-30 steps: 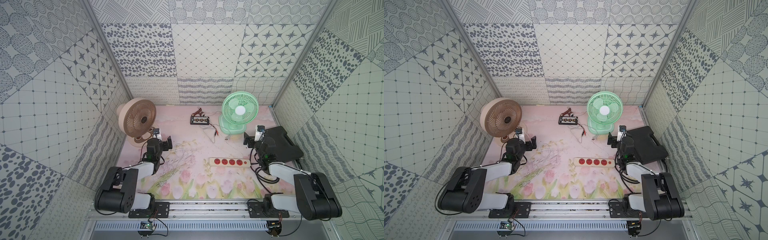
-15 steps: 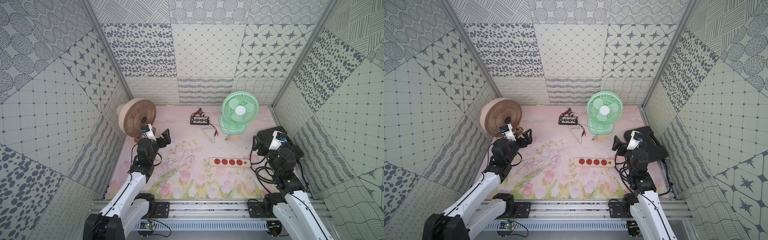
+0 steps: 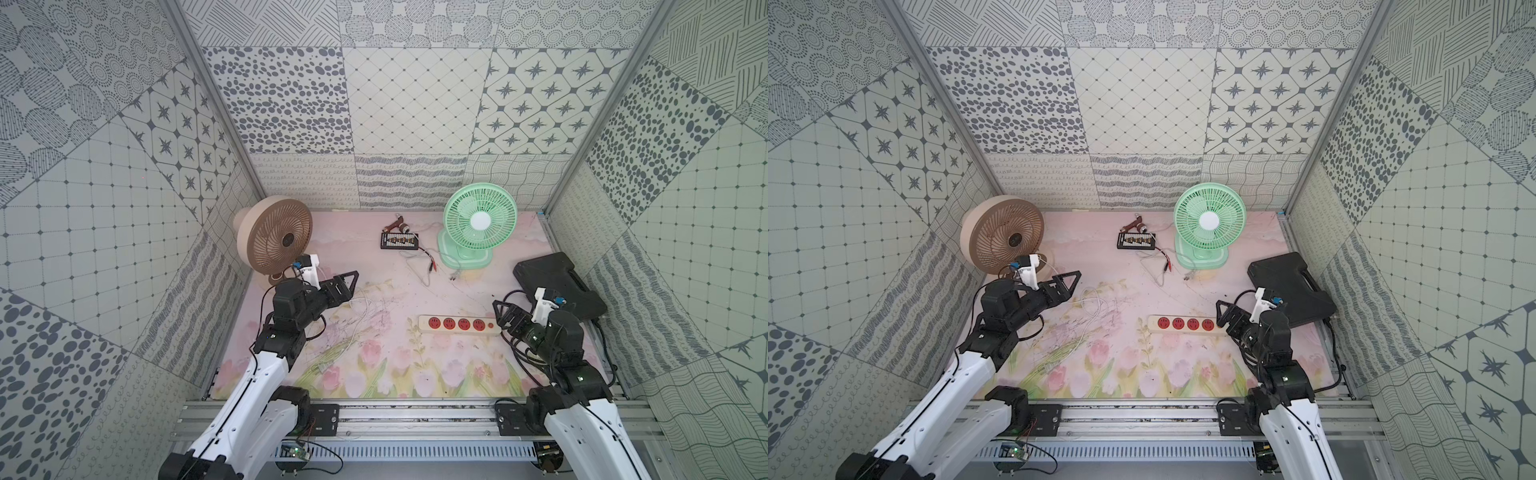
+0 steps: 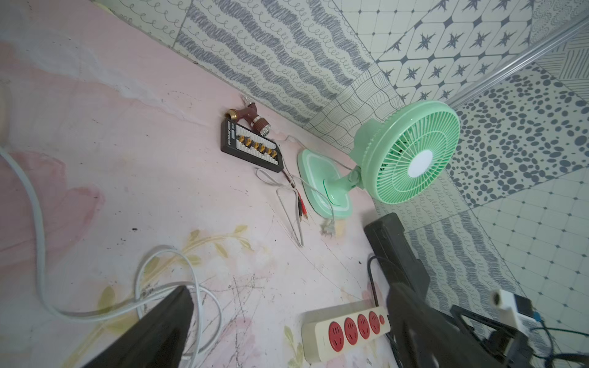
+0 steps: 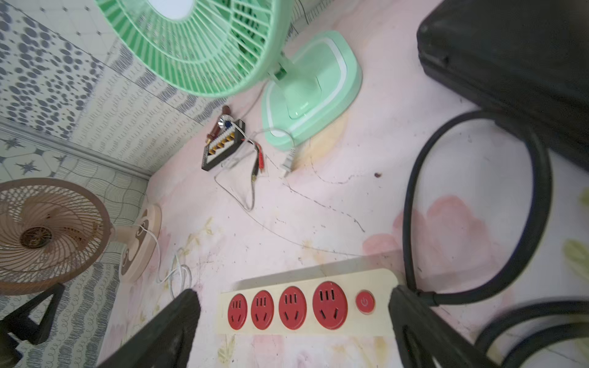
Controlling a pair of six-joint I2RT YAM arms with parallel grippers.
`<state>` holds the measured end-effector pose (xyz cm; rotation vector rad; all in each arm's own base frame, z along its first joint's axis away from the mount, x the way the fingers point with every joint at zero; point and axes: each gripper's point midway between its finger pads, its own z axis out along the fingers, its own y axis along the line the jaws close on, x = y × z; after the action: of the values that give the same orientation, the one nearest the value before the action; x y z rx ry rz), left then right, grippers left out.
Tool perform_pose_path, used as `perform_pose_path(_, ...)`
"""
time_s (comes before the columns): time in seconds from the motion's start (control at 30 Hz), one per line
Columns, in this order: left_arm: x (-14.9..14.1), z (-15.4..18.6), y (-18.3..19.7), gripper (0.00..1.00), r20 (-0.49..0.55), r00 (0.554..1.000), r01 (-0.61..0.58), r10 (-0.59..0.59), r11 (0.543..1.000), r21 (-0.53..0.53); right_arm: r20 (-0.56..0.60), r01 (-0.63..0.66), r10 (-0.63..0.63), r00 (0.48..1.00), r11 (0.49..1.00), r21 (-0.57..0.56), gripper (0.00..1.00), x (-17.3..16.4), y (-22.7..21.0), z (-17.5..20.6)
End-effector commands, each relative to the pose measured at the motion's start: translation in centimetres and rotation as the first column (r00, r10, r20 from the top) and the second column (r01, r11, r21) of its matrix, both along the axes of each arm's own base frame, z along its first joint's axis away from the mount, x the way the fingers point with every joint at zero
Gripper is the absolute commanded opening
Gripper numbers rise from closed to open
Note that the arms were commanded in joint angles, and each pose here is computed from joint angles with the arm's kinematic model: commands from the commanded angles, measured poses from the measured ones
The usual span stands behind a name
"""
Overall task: Plug the desk fan into the power strip
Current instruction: Adjust the socket at the center of the board.
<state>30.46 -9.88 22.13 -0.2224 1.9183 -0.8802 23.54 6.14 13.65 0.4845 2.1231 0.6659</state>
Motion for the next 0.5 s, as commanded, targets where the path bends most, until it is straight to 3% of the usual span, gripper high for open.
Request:
perform_pose_path(0.0,-2.3,-2.4,-0.6,0.99,-0.138,0.99,0.005,-0.018,0.996,-0.089,-0.091,-0.034,0.037,0.995,0.999,0.029,0.97,-0.2,0.9,-1.8)
perform_pose_path(0.1,-2.4,-5.1,1.2,0.99,-0.233,0.966,-0.141,0.111,0.983,-0.118,-0.143,-0.034,0.035,0.989,0.999,0.012,0.96,0.1,0.8,-2.9)
perform_pose_path(0.3,-1.5,-5.9,0.5,0.99,-0.227,0.971,-0.111,0.073,0.981,-0.16,-0.231,-0.006,-0.007,0.973,0.999,-0.051,0.96,0.7,-0.1,-5.3)
perform_pose_path(0.47,-1.2,-6.4,0.7,0.99,-0.227,0.97,-0.126,0.088,0.98,-0.157,-0.275,-0.031,0.019,0.961,0.999,-0.037,0.95,1.4,0.8,-6.6)
